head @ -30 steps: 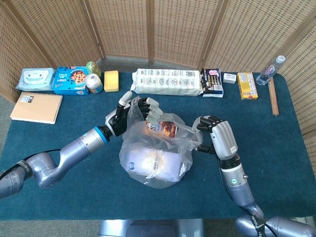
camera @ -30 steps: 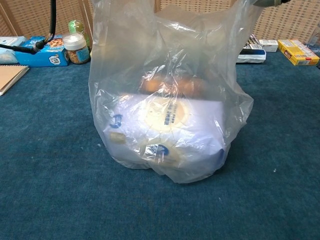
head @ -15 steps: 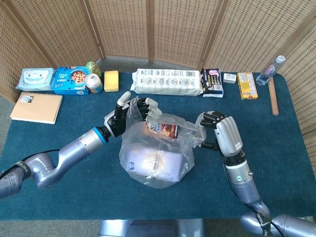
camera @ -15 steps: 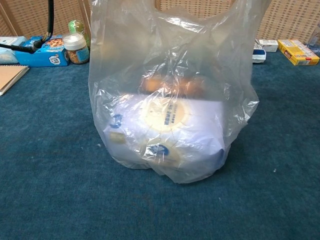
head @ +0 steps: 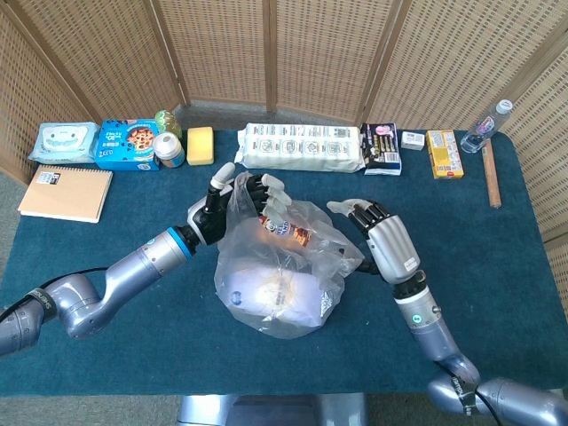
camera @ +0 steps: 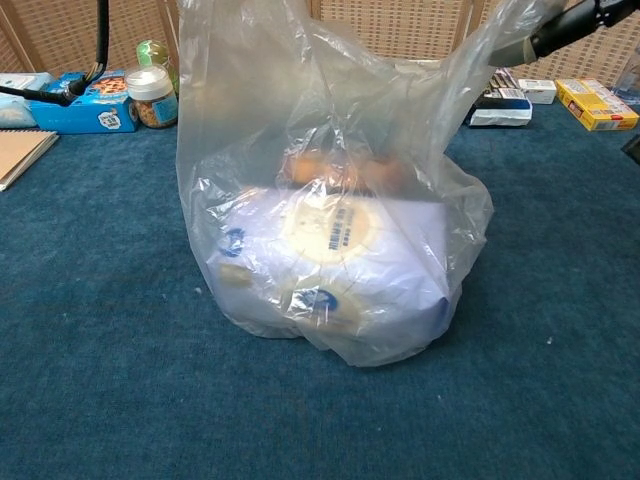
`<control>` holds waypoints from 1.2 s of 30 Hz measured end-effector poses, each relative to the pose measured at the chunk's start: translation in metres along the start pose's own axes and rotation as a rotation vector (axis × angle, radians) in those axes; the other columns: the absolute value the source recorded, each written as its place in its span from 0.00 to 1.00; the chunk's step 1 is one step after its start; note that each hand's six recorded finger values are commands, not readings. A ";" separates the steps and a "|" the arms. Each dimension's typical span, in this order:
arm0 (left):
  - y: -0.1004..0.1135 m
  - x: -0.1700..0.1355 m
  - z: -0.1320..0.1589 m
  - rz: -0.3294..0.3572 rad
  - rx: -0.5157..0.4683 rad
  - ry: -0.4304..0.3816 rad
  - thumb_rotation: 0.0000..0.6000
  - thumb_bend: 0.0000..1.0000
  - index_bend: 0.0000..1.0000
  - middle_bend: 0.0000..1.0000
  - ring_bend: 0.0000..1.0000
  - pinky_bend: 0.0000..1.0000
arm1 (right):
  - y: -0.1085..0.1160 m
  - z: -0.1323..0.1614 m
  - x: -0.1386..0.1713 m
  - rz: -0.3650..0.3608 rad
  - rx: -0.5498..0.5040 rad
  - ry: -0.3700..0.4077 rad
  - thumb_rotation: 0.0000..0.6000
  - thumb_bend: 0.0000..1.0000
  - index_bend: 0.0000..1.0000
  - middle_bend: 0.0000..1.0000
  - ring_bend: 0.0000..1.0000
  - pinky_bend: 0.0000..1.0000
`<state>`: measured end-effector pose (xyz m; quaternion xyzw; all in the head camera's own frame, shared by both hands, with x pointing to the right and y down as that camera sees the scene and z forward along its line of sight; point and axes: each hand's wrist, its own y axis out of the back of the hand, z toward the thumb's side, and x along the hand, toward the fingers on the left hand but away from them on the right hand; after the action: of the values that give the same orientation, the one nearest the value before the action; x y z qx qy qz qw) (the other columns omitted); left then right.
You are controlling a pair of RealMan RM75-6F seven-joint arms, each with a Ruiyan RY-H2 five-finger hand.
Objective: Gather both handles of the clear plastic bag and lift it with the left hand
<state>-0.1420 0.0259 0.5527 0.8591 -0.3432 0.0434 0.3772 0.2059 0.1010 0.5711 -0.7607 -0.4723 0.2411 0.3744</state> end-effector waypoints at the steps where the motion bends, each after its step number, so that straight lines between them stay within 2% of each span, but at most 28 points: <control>1: 0.000 0.000 0.000 0.001 0.000 0.000 0.00 0.18 0.35 0.41 0.39 0.39 | -0.002 0.001 0.000 0.000 -0.008 -0.002 1.00 0.21 0.19 0.28 0.24 0.23; 6: 0.000 0.000 -0.001 0.002 -0.005 0.000 0.00 0.18 0.35 0.41 0.39 0.39 | -0.008 0.006 -0.002 -0.009 -0.046 -0.005 1.00 0.20 0.20 0.28 0.23 0.21; 15: 0.002 0.000 -0.001 0.010 -0.014 -0.001 0.00 0.18 0.35 0.41 0.39 0.39 | -0.004 0.013 -0.007 -0.102 -0.178 -0.060 1.00 0.23 0.24 0.29 0.23 0.19; 21: 0.001 0.000 -0.001 0.011 -0.016 0.002 0.00 0.18 0.35 0.41 0.39 0.39 | 0.004 0.017 -0.010 -0.181 -0.255 -0.098 1.00 0.25 0.27 0.31 0.23 0.19; 27: 0.000 0.000 0.001 0.006 -0.010 -0.007 0.00 0.18 0.35 0.41 0.39 0.39 | 0.014 0.018 -0.009 -0.232 -0.276 -0.108 1.00 0.25 0.30 0.31 0.23 0.18; 36: -0.006 0.001 0.009 -0.010 0.001 -0.027 0.00 0.18 0.35 0.41 0.39 0.39 | 0.036 0.016 -0.024 -0.270 -0.326 -0.117 1.00 0.25 0.32 0.32 0.23 0.18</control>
<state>-0.1388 0.0217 0.5426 0.8614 -0.3441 0.0302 0.3724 0.2029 0.0755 0.5331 -0.7258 -0.6234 0.1531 0.2473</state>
